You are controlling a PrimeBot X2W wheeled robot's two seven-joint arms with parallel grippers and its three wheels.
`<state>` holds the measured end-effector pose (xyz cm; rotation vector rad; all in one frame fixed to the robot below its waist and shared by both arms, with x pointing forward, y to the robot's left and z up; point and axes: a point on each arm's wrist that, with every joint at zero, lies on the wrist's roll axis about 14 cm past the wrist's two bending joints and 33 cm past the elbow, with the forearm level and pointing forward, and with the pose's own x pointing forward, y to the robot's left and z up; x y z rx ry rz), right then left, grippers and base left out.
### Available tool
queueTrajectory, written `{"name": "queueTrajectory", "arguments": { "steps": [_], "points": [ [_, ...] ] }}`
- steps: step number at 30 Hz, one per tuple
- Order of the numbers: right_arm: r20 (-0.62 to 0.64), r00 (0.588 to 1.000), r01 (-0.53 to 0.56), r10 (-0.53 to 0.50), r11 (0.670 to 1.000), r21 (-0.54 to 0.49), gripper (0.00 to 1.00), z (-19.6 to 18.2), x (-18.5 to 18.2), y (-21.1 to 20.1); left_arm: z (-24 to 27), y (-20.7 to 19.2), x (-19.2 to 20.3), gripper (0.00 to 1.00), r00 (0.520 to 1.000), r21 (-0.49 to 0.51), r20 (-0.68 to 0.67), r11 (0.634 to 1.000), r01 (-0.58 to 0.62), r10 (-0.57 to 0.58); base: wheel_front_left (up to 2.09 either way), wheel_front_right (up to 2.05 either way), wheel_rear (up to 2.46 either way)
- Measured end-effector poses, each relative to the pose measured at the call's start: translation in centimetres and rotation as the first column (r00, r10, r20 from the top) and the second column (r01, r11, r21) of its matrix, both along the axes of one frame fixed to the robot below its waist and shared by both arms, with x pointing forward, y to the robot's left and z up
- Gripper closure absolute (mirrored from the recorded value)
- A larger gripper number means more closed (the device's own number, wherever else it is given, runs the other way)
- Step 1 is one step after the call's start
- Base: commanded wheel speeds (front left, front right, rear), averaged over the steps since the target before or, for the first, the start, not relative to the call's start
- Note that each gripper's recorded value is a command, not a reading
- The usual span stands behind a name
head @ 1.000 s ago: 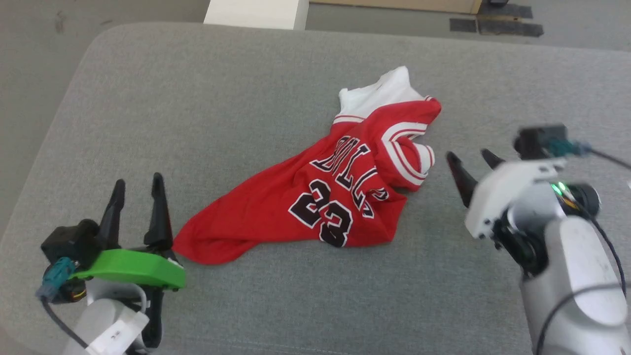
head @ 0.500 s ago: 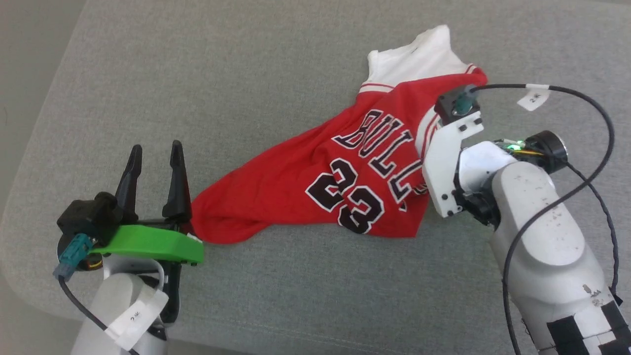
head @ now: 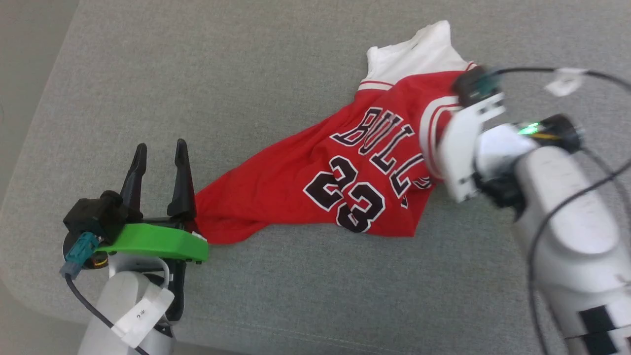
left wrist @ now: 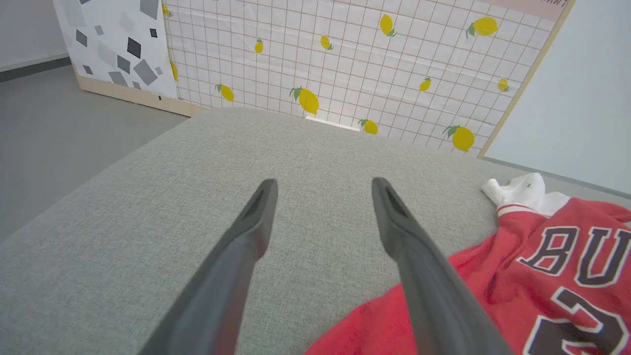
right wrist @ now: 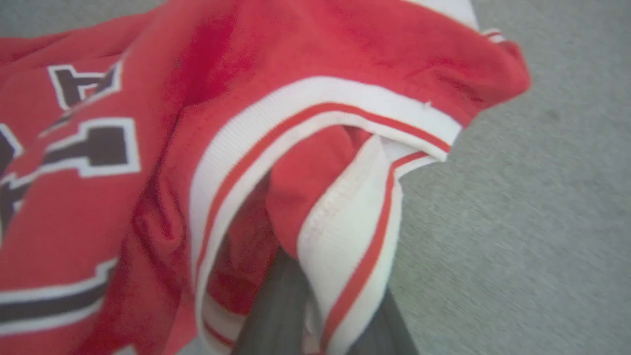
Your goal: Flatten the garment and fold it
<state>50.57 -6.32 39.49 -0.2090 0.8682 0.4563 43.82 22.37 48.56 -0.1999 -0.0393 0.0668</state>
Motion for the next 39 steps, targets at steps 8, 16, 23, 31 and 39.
{"name": "queueTrajectory", "arguments": {
  "steps": [8,16,23,31,39],
  "points": [
    [0.065,0.97,0.242,-0.236,0.963,-0.121,1.0,3.4,0.2,-11.9,1.5,-1.0,-0.1,0.0,0.999,-0.011,0.043,0.999,0.03,-0.03,0.0,0.0,0.0],
    [-0.129,0.938,0.308,-0.321,0.945,-0.111,0.0,-1.2,-6.7,-13.0,1.8,-1.2,-0.4,0.0,0.998,-0.018,0.048,0.999,0.033,-0.032,0.0,0.0,0.0],
    [0.21,0.848,0.44,-0.486,0.868,0.231,0.0,5.4,-3.5,-13.3,2.3,-1.4,-1.1,0.0,0.998,-0.017,0.054,0.999,0.041,-0.04,0.0,0.0,0.0],
    [0.417,0.63,0.489,-0.655,0.752,0.442,0.0,9.6,-6.5,-17.8,3.4,-1.9,-2.3,0.0,0.996,-0.023,0.071,0.998,0.059,-0.057,0.0,0.0,0.0],
    [0.394,0.566,0.514,-0.724,0.684,0.518,0.0,8.4,-9.4,-19.3,3.1,-4.5,-1.6,0.0,0.99,-0.042,0.044,0.99,0.136,-0.135,0.0,0.0,0.0]
  ]
}}
